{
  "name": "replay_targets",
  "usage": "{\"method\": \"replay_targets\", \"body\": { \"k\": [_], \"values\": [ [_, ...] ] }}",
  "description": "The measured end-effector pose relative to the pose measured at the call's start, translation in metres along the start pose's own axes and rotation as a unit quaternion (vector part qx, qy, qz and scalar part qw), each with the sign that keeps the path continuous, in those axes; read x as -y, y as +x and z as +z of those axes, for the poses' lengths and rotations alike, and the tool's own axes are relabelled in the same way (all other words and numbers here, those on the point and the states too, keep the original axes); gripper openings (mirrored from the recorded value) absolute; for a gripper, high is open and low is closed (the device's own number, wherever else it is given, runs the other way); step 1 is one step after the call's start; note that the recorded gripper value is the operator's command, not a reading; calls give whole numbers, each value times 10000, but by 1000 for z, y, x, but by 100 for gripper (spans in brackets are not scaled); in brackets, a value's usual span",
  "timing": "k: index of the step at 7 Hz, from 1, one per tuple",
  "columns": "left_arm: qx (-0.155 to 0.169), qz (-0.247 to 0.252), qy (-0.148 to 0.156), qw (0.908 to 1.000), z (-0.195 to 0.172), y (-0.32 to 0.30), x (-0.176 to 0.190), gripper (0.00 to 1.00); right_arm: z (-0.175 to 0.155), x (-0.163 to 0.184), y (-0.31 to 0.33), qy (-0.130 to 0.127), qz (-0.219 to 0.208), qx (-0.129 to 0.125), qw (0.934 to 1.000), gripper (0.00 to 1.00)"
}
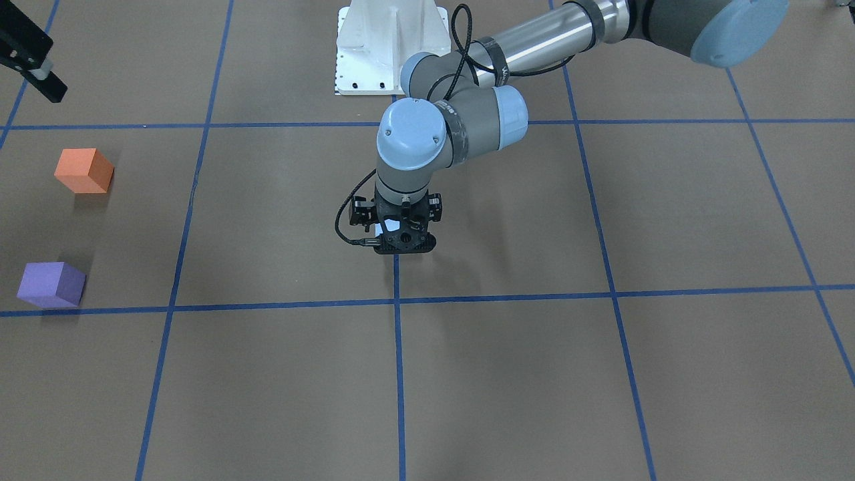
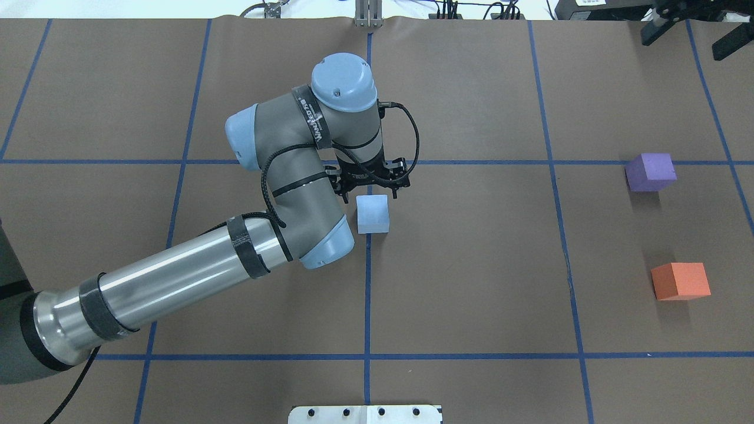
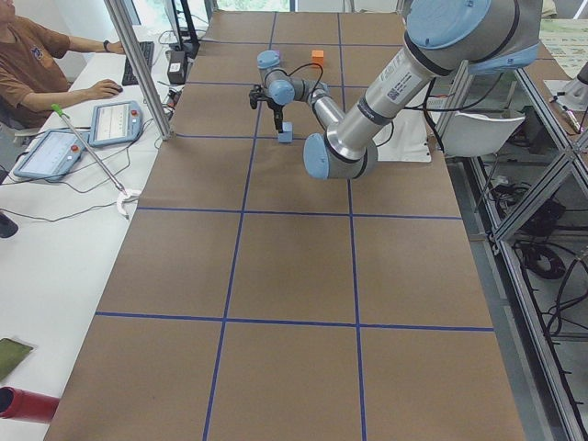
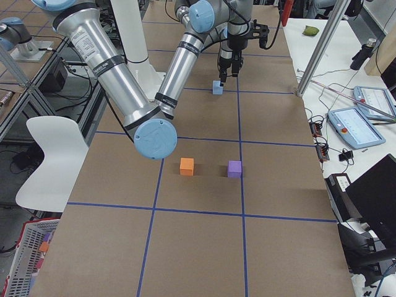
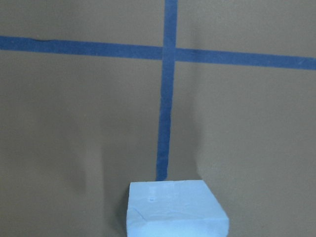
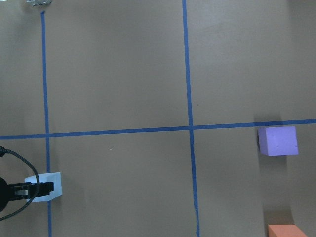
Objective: Place blue block between orange and purple blocks
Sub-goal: 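Set the cube down and open the left gripper while the right arm approaches, then close the right gripper on the cube while the left arm withdraws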
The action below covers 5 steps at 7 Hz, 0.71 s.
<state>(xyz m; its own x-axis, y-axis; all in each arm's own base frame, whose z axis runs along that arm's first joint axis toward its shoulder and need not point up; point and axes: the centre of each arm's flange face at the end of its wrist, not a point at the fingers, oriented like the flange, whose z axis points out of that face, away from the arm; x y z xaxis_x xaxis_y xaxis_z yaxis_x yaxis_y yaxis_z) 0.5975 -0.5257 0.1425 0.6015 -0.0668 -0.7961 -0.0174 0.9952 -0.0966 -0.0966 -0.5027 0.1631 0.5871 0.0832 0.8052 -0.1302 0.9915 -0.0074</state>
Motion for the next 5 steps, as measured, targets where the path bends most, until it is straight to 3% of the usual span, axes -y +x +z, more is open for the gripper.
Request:
{"method": "replay_targets", "body": {
  "k": [2,5],
  "values": [
    [-238,-107,7,9997,-47,-41,36,100,25,-19,-58,-58,-53,30,10000,100],
    [-409,317,203,9985,-106,-184,62,100,98,-56,-177,-302,-74,-254,9992,100]
  ]
}}
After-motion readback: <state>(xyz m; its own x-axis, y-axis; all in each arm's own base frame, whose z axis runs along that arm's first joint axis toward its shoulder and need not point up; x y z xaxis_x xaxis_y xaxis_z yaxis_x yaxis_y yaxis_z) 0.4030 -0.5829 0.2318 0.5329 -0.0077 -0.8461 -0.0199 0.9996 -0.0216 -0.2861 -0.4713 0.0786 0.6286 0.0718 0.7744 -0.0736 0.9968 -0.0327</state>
